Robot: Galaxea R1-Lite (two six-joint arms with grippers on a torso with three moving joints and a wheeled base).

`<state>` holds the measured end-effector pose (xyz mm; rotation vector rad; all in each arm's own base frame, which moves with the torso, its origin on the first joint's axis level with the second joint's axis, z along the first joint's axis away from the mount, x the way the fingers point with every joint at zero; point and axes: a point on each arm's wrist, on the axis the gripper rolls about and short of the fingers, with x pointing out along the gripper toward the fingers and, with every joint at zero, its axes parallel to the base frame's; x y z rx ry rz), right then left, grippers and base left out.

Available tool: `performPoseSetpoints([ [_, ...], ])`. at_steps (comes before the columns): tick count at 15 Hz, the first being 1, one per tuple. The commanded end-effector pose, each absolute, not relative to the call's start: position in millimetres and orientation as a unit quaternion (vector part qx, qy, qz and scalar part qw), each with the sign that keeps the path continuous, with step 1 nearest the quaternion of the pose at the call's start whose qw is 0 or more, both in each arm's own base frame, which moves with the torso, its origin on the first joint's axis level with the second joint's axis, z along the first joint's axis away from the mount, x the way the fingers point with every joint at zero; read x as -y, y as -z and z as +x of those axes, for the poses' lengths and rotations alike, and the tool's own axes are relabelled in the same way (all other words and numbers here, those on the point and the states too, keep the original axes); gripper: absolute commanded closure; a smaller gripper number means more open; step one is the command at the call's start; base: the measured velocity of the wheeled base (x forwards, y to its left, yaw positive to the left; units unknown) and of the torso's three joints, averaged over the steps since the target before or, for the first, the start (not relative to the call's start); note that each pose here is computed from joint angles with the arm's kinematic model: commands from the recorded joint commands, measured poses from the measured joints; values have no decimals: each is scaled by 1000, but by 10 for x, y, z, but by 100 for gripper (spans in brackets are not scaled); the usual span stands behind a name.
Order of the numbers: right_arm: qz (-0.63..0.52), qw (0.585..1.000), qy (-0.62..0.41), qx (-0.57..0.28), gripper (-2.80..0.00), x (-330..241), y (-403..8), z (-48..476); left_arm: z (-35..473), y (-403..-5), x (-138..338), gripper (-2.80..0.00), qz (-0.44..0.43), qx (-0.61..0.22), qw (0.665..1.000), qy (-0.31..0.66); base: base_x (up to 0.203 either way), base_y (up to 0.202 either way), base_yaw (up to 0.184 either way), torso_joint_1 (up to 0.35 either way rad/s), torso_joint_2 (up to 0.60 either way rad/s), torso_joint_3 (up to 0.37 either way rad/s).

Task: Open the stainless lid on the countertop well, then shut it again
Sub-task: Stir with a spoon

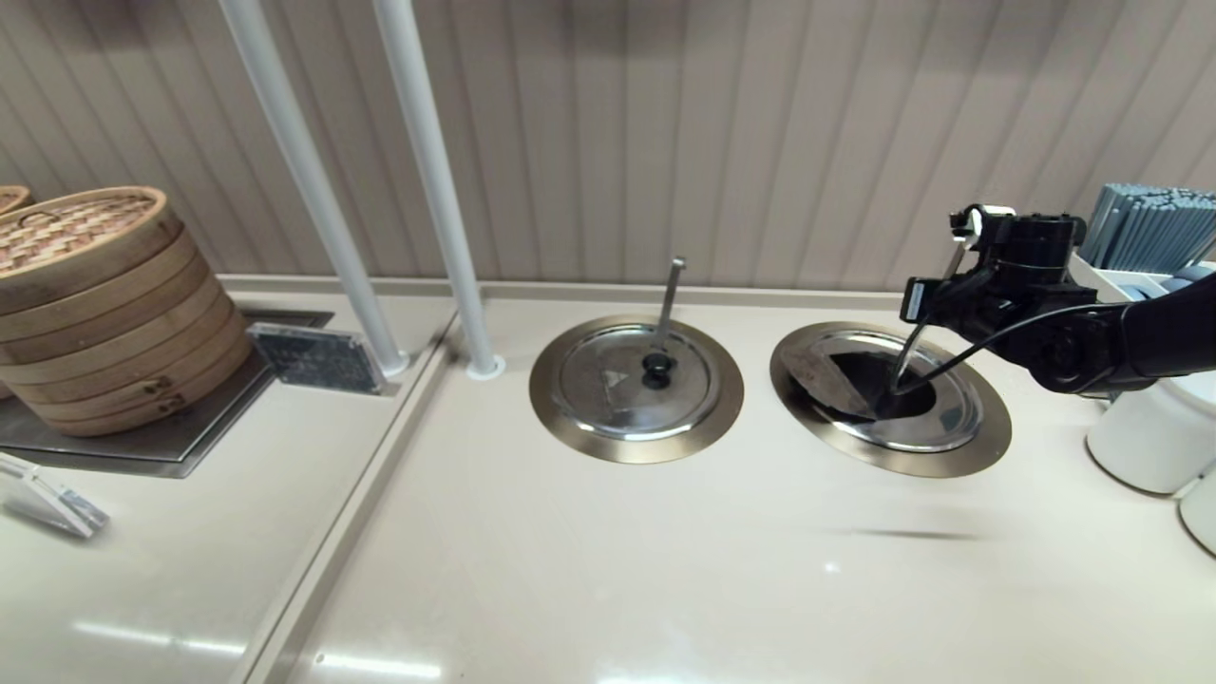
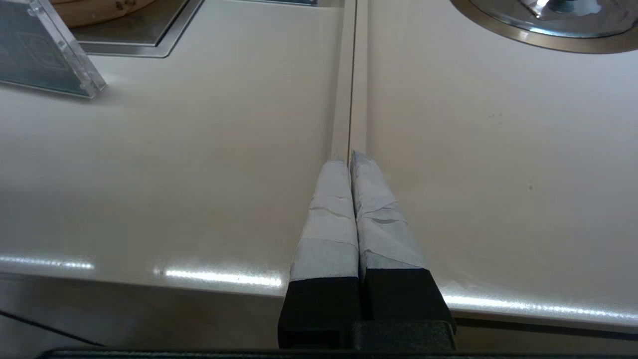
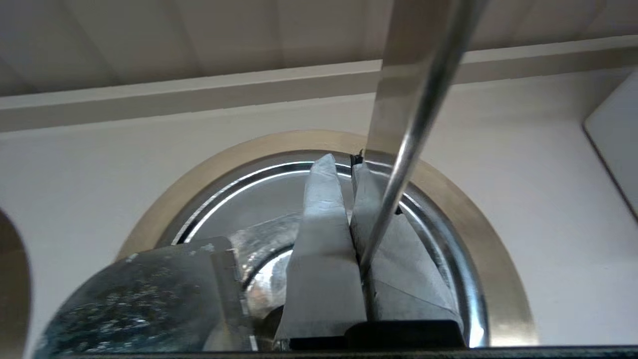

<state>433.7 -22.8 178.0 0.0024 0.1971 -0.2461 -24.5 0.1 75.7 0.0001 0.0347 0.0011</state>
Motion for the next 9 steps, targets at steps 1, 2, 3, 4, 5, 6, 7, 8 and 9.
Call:
performPoseSetpoints([
  [1, -10, 985, 136, -106, 0, 335, -1668, 4421, -245, -758, -1, 0, 0, -17, 1000, -1, 0, 0, 0, 0, 0, 0],
  [2, -11, 984, 141, -110, 0, 348, -1606, 4472, -245, -756, -1, 0, 0, -18, 1000, -1, 0, 0, 0, 0, 0, 0],
  [3, -12, 983, 152, -105, 0, 350, -1595, 4522, -245, -756, -1, 0, 0, -18, 1000, -1, 0, 0, 0, 0, 0, 0],
  [4, -5, 982, 162, -93, 0, 340, -1596, 4580, -245, -756, -1, 0, 0, -18, 1000, -1, 0, 0, 0, 0, 0, 0],
  [5, 18, 983, 165, -77, 0, 306, -1624, 4615, -245, -756, -1, 0, 0, -18, 1000, -1, 0, 0, 0, 0, 0, 0],
  [6, 41, 984, 161, -67, 0, 243, -1658, 4620, -245, -756, -1, 0, 0, -18, 1000, -1, 0, 0, 0, 0, 0, 0],
  [7, 52, 985, 154, -61, 0, 173, -1691, 4607, -245, -756, -1, 0, 0, -18, 1000, -1, 0, 0, 0, 0, 0, 0],
  [8, 56, 985, 151, -59, 0, 148, -1733, 4576, -245, -756, -1, 0, 0, -18, 1000, -1, 0, 0, 0, 0, 0, 0],
  [9, 57, 986, 148, -57, 0, 139, -1786, 4526, -245, -756, -1, 0, 0, -18, 1000, -1, 0, 0, 0, 0, 0, 0],
])
